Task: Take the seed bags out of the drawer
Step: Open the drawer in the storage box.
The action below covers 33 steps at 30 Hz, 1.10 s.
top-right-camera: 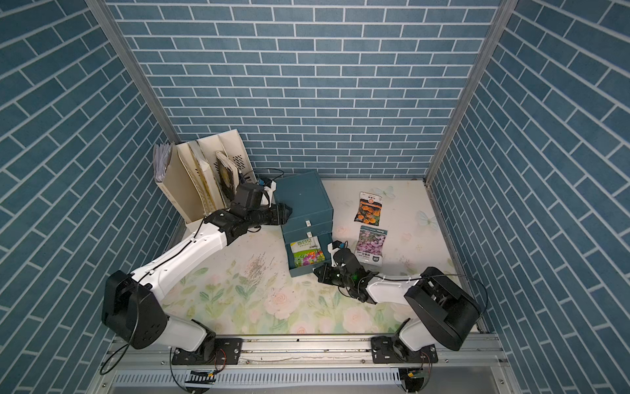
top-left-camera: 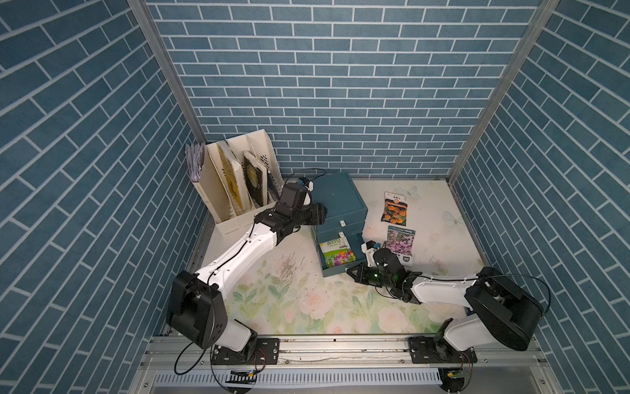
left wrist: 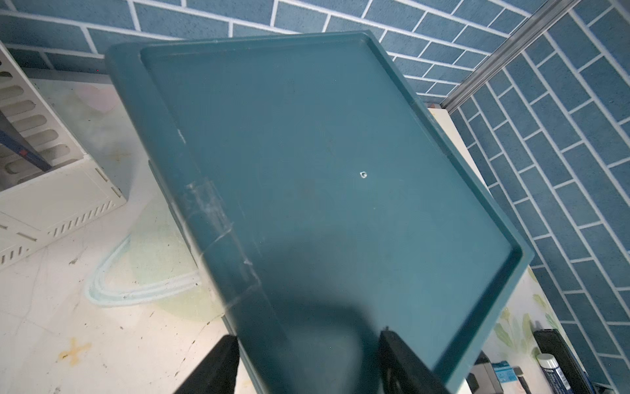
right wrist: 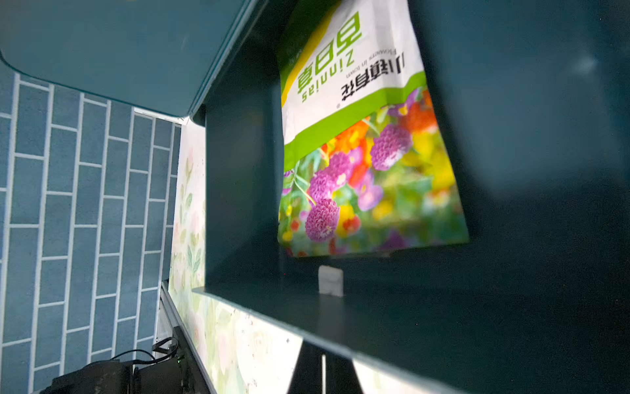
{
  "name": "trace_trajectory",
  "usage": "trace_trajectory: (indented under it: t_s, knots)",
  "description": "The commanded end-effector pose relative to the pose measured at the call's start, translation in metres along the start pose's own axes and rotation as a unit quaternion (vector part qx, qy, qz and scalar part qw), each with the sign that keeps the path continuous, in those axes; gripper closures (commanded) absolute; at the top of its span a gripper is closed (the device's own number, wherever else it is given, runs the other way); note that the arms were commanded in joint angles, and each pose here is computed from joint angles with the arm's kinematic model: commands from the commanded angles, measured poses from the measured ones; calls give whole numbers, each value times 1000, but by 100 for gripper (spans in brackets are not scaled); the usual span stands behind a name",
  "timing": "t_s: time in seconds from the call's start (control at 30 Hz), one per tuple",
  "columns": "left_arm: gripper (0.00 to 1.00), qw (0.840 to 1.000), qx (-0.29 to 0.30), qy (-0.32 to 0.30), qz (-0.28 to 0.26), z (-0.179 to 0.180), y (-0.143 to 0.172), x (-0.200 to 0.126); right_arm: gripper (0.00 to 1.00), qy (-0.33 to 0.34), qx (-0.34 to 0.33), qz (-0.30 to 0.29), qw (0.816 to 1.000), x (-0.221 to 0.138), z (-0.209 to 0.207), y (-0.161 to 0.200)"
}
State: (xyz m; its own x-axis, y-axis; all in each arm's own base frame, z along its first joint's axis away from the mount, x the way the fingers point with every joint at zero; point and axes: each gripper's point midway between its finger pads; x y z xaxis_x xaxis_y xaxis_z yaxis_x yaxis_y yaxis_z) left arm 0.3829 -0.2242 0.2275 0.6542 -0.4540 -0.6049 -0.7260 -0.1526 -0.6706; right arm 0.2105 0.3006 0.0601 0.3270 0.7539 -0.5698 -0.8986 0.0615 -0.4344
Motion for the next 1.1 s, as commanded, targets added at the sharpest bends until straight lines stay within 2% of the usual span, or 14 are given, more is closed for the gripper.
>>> trace_trajectory:
  t_s: [0.0,0.8,0.93,1.07]
  knots:
    - [32,996,1,-45,77,26,46,9,100,3,-17,29,999,-6,0,17]
    - [32,996,-1,-46,75,26,47,6,100,6,-19,59,998,-21,-2,33]
    - [32,996,-1,-46,74,26,46,4,77,10,-24,46,999,-27,3,27]
    - [32,996,-1,-47,72,26,45,3,63,18,-44,33,998,-38,13,14]
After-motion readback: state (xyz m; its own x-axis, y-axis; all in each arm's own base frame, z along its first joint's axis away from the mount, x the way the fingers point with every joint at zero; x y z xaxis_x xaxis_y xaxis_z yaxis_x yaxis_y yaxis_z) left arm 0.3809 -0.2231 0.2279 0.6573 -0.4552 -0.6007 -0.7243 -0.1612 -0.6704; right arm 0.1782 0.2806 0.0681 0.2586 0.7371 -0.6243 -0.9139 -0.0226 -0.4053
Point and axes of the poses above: each gripper's point midway between its finger pads, its own x axis out along the fingers, its own z axis along the line the jaws close on, y = z × x, and after that the axes turned 6 degrees about -x, right-handed
